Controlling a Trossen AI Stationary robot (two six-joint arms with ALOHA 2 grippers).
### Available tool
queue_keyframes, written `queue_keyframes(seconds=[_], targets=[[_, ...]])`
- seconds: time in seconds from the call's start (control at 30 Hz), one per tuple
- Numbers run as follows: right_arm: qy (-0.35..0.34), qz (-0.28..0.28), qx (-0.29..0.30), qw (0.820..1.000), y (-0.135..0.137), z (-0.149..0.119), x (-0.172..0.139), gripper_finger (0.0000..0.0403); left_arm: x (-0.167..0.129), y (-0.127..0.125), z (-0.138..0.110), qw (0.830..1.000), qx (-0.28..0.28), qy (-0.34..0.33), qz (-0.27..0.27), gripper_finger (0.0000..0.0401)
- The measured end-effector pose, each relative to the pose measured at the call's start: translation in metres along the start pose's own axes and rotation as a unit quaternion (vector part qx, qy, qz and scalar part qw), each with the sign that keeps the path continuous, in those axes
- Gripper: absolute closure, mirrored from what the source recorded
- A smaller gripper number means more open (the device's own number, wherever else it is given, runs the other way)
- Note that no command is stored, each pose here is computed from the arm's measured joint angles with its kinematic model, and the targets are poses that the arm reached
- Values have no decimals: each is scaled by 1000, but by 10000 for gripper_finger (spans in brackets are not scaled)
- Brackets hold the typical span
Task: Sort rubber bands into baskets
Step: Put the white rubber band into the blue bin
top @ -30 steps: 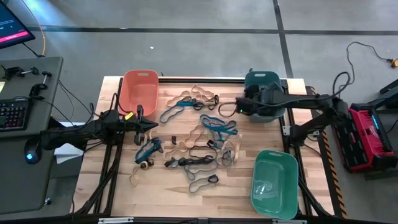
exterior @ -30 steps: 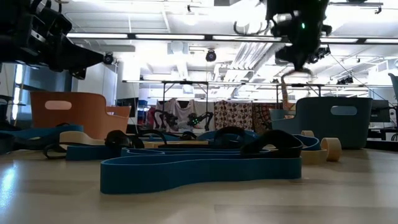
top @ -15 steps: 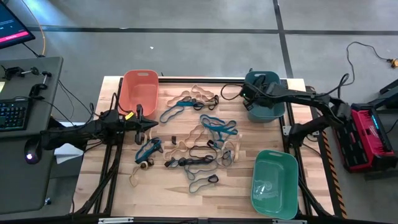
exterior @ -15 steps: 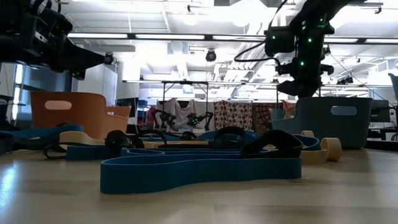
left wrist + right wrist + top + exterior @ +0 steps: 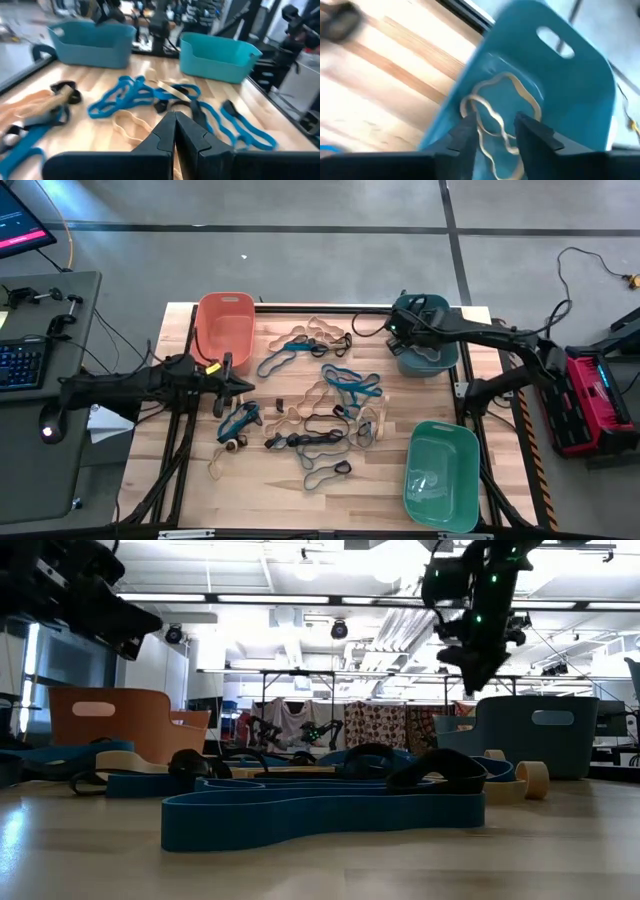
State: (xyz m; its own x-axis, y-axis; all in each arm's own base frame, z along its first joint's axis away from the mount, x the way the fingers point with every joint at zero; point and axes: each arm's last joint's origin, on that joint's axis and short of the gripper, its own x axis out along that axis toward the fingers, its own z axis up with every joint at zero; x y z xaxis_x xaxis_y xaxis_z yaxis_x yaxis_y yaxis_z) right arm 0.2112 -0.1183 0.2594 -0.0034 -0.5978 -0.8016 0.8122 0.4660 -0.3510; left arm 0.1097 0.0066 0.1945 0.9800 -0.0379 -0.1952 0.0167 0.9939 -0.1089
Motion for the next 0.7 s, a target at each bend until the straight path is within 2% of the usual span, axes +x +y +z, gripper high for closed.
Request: queue_keyframes(seconds=[0.13,0.2,0.4,0.57,0.7], targets=[[-52,30,-2,998,7,-3,-20,369,4,-7,12,999,-3,43,-19,401],[-77,44,-1,996,11,-6,-30,393,7,-10,16,997,-1,73,-14,401],[-130,70,-5,989,25,-17,-55,382,23,-21,23,989,-5,143,-32,401],[-151,86,-20,985,37,-27,-68,400,36,-40,28,979,15,188,-78,401],[-164,99,-22,981,44,-33,-76,397,42,-60,32,963,33,240,-121,401]])
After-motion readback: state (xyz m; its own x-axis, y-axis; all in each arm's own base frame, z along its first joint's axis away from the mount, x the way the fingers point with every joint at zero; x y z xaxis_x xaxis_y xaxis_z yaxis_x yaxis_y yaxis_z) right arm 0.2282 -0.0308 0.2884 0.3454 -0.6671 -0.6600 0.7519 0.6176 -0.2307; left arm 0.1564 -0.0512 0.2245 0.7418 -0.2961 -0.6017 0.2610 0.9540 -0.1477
